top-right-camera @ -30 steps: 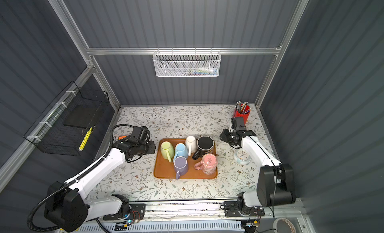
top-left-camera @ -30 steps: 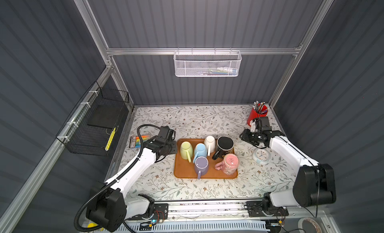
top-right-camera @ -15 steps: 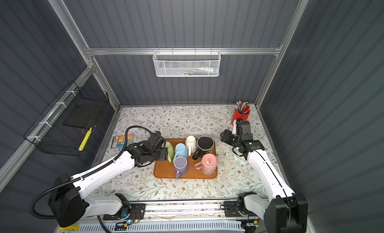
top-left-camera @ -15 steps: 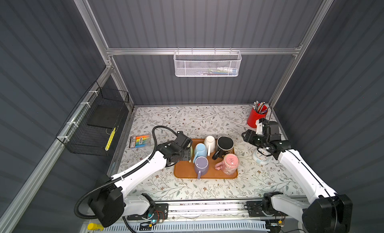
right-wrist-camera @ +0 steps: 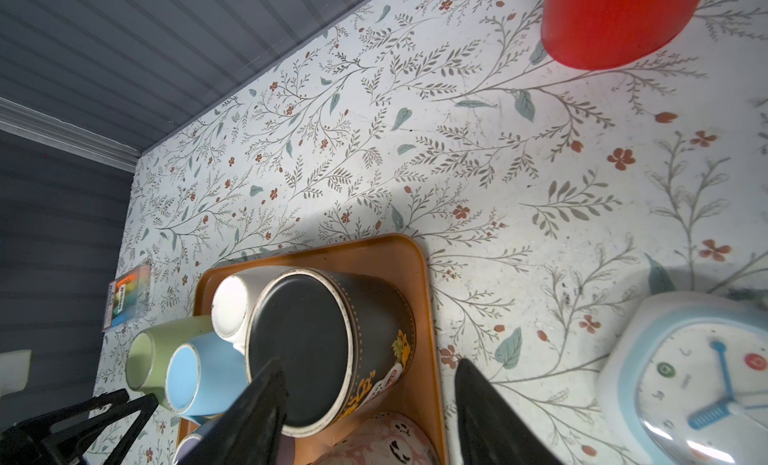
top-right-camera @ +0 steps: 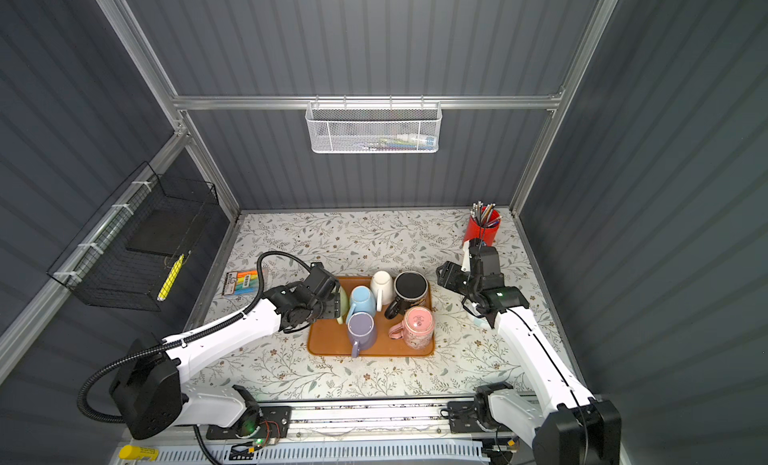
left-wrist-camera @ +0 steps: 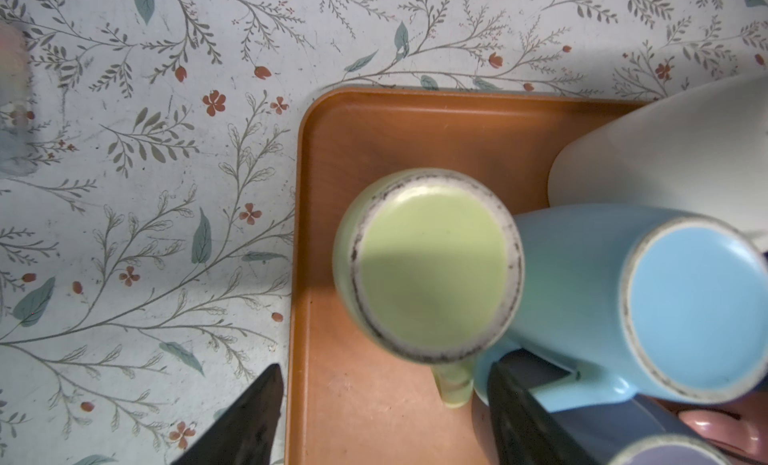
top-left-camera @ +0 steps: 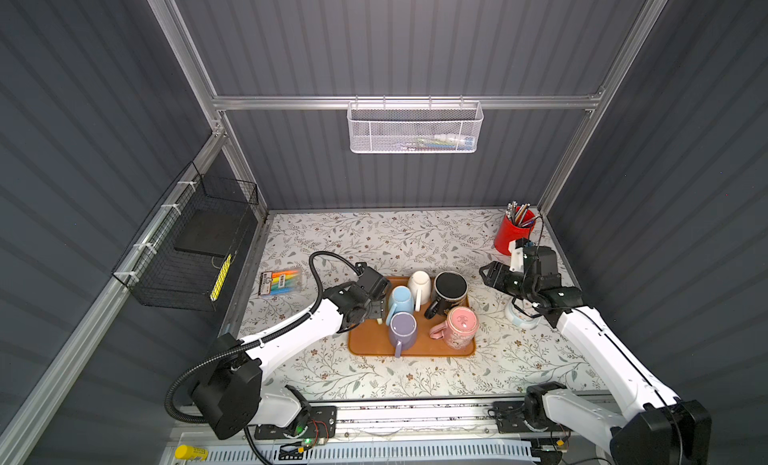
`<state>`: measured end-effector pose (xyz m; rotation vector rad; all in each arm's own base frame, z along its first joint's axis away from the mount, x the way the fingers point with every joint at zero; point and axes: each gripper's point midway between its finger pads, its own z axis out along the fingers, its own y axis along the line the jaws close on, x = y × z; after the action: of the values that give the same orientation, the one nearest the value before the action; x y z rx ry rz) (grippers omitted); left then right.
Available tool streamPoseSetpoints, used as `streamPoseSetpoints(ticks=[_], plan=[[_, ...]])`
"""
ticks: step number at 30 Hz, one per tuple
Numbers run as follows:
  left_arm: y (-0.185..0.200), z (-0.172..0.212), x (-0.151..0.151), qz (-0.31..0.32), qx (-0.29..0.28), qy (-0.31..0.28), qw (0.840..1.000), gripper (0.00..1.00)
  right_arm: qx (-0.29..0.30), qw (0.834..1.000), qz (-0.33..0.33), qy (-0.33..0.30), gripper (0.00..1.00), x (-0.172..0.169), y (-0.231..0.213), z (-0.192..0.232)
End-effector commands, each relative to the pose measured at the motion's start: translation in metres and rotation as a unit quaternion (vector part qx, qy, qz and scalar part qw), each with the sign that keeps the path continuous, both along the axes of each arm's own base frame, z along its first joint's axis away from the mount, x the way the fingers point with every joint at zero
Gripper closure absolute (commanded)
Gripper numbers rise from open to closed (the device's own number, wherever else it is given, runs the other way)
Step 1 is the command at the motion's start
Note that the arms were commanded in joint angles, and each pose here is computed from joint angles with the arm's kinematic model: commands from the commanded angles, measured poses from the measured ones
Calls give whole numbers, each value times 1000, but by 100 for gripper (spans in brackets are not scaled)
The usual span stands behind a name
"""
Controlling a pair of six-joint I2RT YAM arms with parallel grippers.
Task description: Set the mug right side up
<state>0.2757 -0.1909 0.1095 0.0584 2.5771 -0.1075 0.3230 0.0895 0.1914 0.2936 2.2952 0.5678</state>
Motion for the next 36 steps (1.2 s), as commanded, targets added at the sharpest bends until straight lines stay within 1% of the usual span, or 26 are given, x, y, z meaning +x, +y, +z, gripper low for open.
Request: streamPoseSetpoints(ticks=[1,7,14,16,22,24,28,32,36], plan=[[1,-20,4,14,21,10,1000,22,13,1000,18,-5,35,-1,12,2],[8,-30,1,16,42,17,999,26,14,1000,24,-8,35,-1,16,6],[17,-32,-3,17,61,18,998,32,13,999,30,-10,35,1,23,9],[19,-32,-4,16,65,17,998,36,13,999,34,-9,35,2,25,9],[20,-34,-7,13,63,19,998,54,11,999,38,-6,35,3,29,8],[19,-33,-7,9,62,19,998,57,11,999,38,-7,35,2,30,8],[15,-31,-7,-2,57,24,998,57,9,999,39,-7,35,2,31,9],[6,-32,-7,-24,56,43,997,54,8,999,40,-8,35,3,31,10],[3,-31,-5,-35,53,54,997,53,6,999,41,-8,35,3,31,10]])
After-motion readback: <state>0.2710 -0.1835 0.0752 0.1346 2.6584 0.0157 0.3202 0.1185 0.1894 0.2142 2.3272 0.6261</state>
